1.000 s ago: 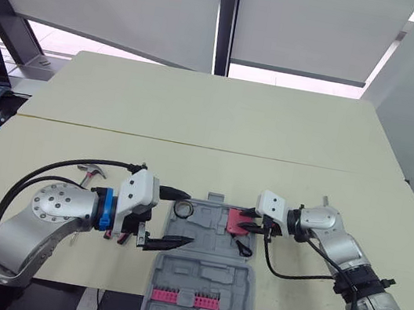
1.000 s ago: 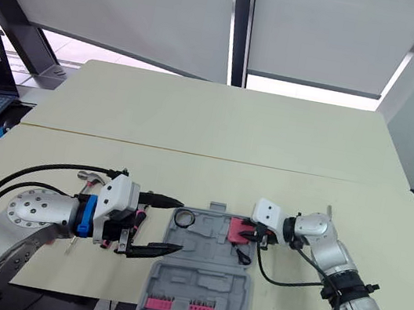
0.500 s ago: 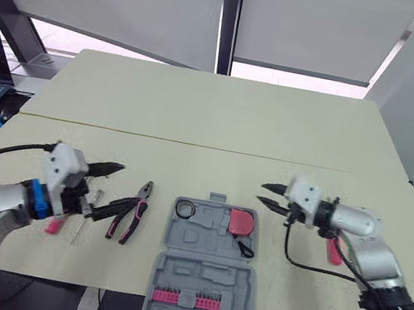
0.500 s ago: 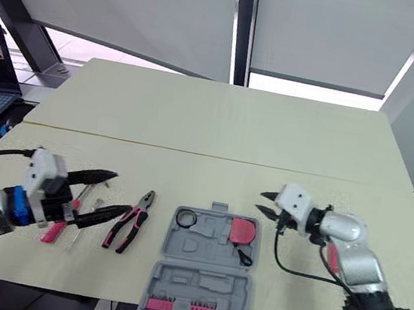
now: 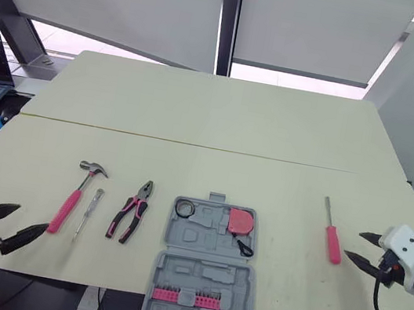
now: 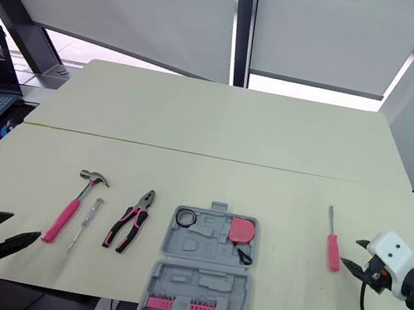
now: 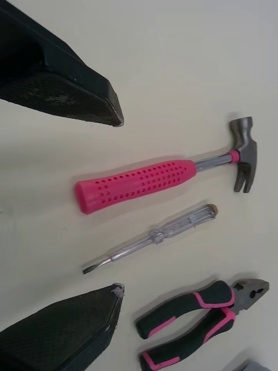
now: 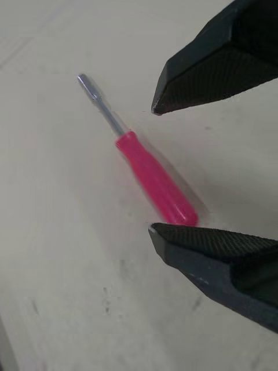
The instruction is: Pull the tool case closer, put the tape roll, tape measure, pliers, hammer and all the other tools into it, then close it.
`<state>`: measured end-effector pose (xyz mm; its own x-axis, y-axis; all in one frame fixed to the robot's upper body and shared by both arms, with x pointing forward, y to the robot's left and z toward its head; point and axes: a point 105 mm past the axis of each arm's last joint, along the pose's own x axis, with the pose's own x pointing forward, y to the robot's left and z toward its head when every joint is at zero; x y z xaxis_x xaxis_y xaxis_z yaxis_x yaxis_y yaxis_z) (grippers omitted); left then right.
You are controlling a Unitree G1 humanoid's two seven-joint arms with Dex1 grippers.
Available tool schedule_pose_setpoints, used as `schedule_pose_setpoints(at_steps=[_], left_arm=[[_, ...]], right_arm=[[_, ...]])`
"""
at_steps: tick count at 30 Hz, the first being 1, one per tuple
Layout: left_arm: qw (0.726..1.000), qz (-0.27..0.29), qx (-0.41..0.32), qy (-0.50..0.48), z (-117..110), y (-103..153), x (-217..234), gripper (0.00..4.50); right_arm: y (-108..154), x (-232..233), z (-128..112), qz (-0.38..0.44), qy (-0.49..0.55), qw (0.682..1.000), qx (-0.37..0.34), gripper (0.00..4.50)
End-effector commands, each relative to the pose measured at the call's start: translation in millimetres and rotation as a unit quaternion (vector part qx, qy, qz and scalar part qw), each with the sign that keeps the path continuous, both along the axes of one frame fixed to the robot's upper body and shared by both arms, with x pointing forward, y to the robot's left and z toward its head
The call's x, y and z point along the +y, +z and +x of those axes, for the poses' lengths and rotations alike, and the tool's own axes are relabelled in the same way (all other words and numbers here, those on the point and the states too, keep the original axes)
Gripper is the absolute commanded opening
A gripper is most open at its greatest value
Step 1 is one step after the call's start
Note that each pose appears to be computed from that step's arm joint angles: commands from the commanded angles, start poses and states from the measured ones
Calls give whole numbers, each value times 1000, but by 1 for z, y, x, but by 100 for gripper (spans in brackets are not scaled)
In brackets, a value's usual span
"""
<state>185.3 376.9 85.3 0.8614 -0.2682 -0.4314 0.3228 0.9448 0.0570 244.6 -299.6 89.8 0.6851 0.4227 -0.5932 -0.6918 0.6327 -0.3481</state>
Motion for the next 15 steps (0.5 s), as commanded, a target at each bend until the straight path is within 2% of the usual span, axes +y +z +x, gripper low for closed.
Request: schedule_pose_setpoints(at_steps=[1, 6, 15], left_arm=[[1000, 17, -23, 4, 1, 20, 2, 450], [999, 17, -23, 22, 3, 29, 1, 450], [999, 10, -4, 47, -4, 32, -5, 450]], right_arm=[[11, -2, -8, -17, 20, 1000, 4, 438], [14, -5, -14, -4, -1, 1000, 1, 445], [18, -5, -14, 5, -7, 1000, -3, 445]])
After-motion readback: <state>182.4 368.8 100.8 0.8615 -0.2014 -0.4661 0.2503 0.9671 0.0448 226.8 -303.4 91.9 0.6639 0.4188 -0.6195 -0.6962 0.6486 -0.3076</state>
